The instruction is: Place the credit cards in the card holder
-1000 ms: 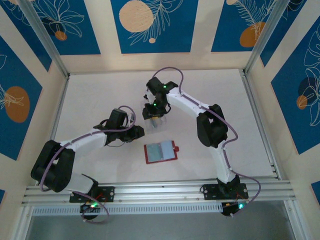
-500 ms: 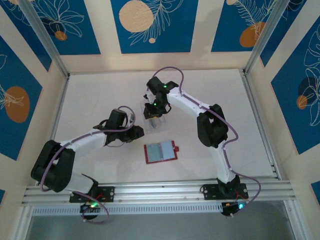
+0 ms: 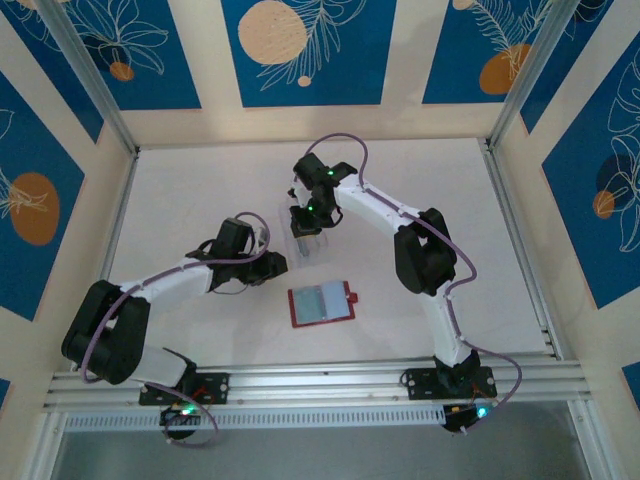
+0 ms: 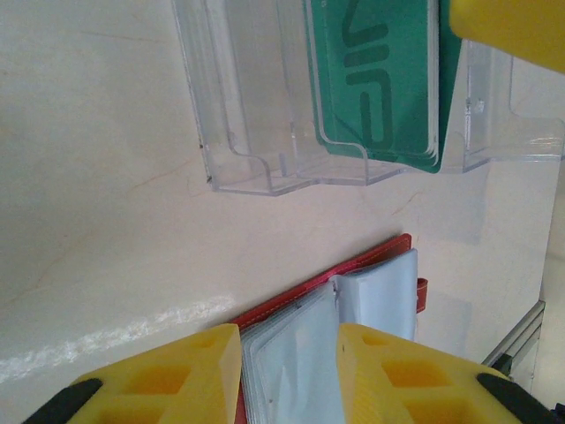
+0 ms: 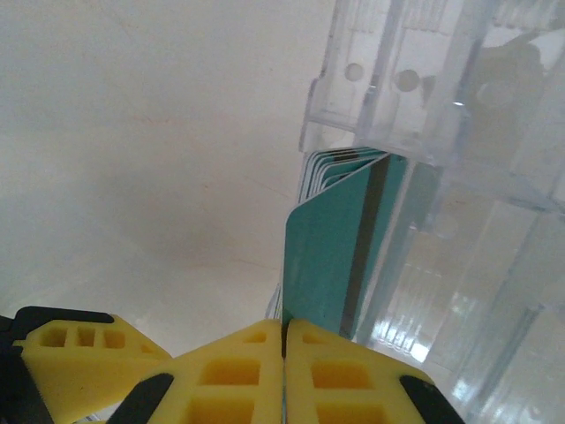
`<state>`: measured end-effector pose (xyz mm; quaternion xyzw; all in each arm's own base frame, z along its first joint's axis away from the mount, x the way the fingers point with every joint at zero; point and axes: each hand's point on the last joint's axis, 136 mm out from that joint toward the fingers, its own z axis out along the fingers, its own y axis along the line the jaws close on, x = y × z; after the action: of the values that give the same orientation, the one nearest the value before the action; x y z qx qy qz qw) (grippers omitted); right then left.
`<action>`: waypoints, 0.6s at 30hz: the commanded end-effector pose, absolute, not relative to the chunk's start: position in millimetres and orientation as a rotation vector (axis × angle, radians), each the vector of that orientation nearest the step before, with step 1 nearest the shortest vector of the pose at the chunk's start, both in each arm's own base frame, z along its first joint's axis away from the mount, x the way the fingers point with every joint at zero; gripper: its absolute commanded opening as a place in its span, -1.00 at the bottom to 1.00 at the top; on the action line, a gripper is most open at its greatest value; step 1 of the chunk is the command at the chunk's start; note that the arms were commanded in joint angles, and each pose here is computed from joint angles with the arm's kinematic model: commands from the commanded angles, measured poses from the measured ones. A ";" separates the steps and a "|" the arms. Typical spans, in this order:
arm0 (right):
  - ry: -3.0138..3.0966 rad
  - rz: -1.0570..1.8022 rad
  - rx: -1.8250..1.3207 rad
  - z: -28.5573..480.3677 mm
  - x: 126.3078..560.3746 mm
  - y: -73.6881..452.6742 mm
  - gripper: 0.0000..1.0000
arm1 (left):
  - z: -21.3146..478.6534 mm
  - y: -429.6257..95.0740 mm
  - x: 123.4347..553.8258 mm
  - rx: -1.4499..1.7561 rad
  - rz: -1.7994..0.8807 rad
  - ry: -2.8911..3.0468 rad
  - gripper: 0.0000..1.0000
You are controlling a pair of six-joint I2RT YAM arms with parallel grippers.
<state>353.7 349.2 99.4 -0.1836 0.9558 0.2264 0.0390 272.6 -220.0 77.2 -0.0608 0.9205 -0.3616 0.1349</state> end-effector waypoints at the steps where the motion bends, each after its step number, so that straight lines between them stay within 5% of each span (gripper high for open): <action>1: 2.896 0.715 -0.577 125.8 349.9 345.9 -0.84 | 75.3 -215.3 270.8 -0.158 -1.048 2.668 -0.33; 18: 2.873 0.675 -0.519 145.1 356.1 329.3 -1.00 | 70.2 -213.1 270.4 -0.162 -1.040 2.678 -0.33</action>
<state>357.3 332.8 113.8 -0.1718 0.9609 0.2115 0.0496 272.5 -217.5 75.0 -0.0638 0.9210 -0.3602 0.1343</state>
